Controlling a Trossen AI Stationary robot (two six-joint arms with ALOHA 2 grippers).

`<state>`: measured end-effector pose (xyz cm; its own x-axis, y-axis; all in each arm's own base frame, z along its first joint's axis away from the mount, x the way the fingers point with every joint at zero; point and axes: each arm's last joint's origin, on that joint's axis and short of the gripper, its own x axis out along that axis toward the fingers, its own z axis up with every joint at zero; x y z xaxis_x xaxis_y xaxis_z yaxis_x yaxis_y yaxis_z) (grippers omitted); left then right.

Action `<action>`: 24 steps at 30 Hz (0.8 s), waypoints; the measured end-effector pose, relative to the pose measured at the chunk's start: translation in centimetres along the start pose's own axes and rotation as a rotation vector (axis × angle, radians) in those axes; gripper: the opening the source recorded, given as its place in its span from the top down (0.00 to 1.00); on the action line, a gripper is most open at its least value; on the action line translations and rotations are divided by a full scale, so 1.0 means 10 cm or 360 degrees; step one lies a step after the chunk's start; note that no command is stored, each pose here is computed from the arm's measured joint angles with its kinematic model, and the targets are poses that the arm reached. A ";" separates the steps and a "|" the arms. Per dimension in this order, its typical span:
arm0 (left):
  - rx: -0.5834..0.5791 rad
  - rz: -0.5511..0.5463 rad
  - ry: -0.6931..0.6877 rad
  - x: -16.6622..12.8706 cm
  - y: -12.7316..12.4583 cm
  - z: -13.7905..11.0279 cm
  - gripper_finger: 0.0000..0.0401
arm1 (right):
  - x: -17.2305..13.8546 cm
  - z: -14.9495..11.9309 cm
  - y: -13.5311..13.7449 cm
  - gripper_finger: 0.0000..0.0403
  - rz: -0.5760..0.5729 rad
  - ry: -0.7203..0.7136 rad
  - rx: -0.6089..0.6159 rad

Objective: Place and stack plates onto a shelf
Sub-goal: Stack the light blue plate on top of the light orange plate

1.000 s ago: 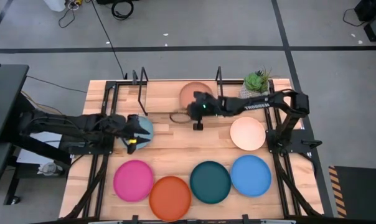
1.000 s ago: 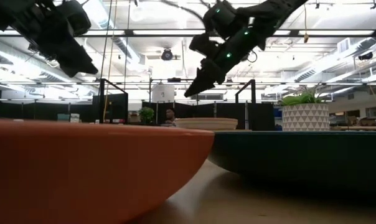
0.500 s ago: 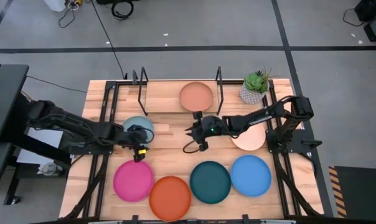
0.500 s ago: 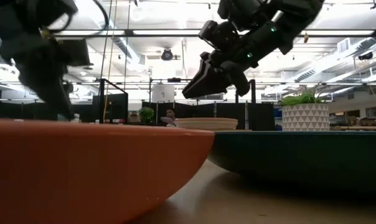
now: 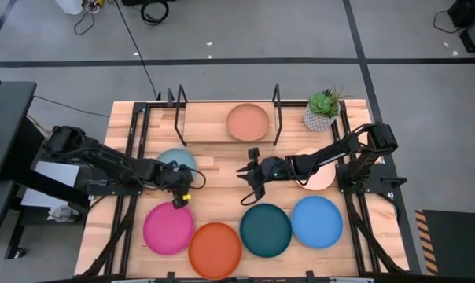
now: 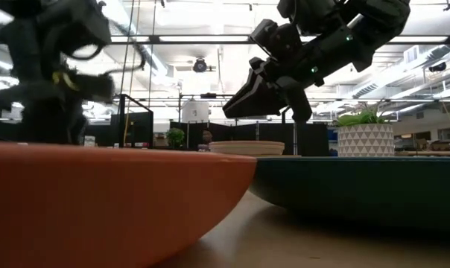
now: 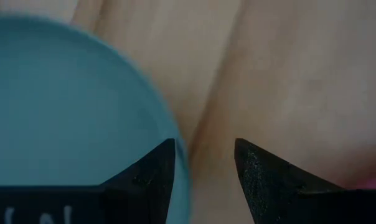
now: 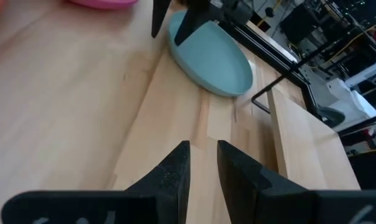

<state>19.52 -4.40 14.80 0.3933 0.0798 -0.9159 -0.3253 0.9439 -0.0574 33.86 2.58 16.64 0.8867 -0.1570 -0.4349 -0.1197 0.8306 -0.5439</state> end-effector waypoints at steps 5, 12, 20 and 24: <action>0.0073 0.0109 -0.0019 -0.10 -0.05 0.06 0.57 | 0.00 0.00 0.00 0.79 0.0000 0.0002 0.0013; 0.0013 0.0126 -0.0010 -0.04 -0.06 0.07 0.57 | 0.00 -0.02 0.03 0.79 0.0029 0.0036 0.0066; 0.0074 0.0230 0.0110 0.21 -0.10 0.04 0.58 | -0.03 0.03 0.13 0.79 0.0059 0.0037 0.0038; 0.0071 0.0221 0.0106 0.22 -0.10 0.04 0.65 | -0.04 0.04 0.15 0.79 0.0045 0.0046 0.0028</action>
<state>21.07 -5.06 13.03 0.2891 0.1905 -0.9381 -0.3332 0.9387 0.0880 33.49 4.10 16.25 0.8698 -0.1483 -0.4705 -0.1367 0.8440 -0.5187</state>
